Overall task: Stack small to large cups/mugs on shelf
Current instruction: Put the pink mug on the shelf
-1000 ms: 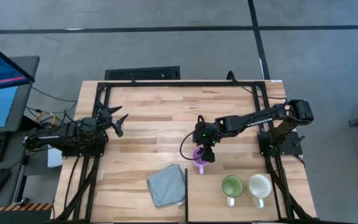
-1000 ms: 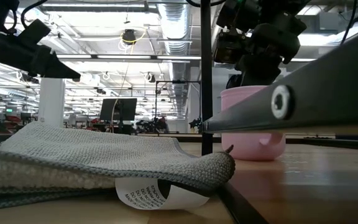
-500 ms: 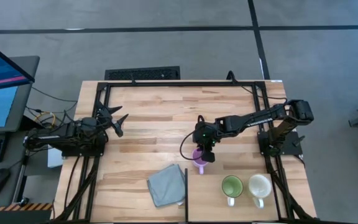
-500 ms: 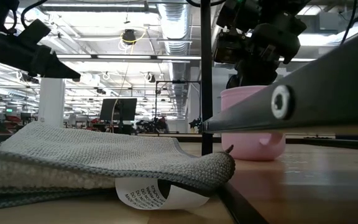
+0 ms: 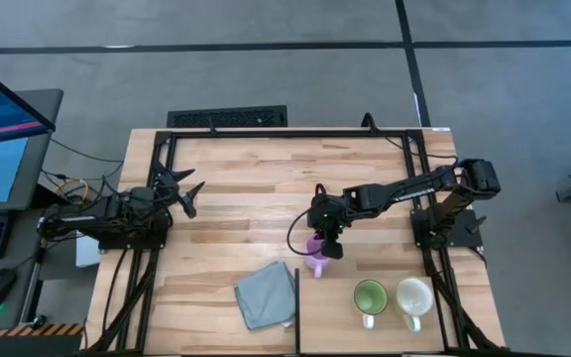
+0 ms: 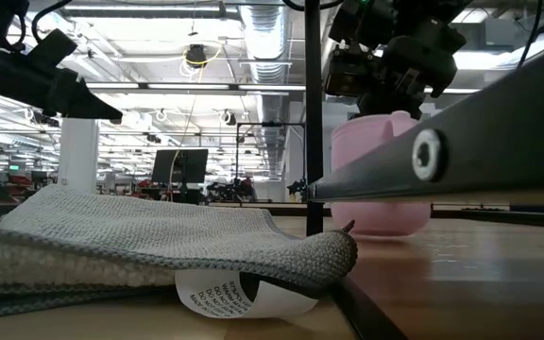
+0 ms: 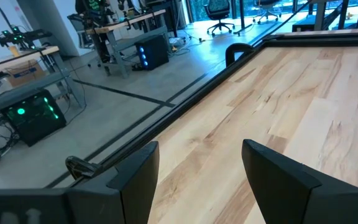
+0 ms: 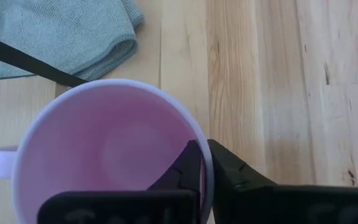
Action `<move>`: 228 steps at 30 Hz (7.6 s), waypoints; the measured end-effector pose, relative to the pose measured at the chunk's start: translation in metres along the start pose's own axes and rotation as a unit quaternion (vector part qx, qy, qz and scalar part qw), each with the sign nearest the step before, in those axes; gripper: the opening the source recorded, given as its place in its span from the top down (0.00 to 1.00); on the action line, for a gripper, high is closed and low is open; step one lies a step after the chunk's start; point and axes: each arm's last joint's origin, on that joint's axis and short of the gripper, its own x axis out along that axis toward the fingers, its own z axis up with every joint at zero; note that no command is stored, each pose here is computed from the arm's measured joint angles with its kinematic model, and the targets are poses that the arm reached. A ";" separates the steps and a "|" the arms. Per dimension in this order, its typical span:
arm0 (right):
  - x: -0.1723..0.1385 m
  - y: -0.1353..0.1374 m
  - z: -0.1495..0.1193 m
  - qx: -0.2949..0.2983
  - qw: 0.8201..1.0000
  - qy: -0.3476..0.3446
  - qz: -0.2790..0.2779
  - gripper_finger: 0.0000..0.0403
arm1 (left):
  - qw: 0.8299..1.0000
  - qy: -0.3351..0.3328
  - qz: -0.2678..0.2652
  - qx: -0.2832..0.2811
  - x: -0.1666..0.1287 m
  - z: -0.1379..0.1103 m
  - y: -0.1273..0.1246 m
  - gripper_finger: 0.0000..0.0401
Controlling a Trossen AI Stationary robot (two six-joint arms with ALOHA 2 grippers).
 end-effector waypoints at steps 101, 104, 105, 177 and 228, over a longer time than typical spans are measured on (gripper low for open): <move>-0.017 0.164 0.011 -0.055 0.996 0.042 -0.054 0.97 | 0.995 0.027 -0.015 -0.097 0.000 -0.006 -0.001 0.45; -0.017 0.164 0.011 -0.053 0.996 0.042 -0.053 0.95 | 0.995 0.027 -0.015 -0.097 0.000 -0.006 -0.001 0.45; -0.017 0.164 0.011 -0.053 0.996 0.041 -0.053 0.95 | 0.995 0.027 -0.015 -0.097 0.000 -0.006 -0.001 0.45; -0.018 0.167 0.010 -0.054 0.997 0.047 -0.037 0.78 | 0.994 0.028 -0.014 -0.102 0.000 -0.006 -0.001 0.45; -0.019 0.167 0.012 -0.053 0.997 0.036 -0.032 0.62 | 0.994 0.028 -0.014 -0.107 0.000 -0.006 -0.001 0.45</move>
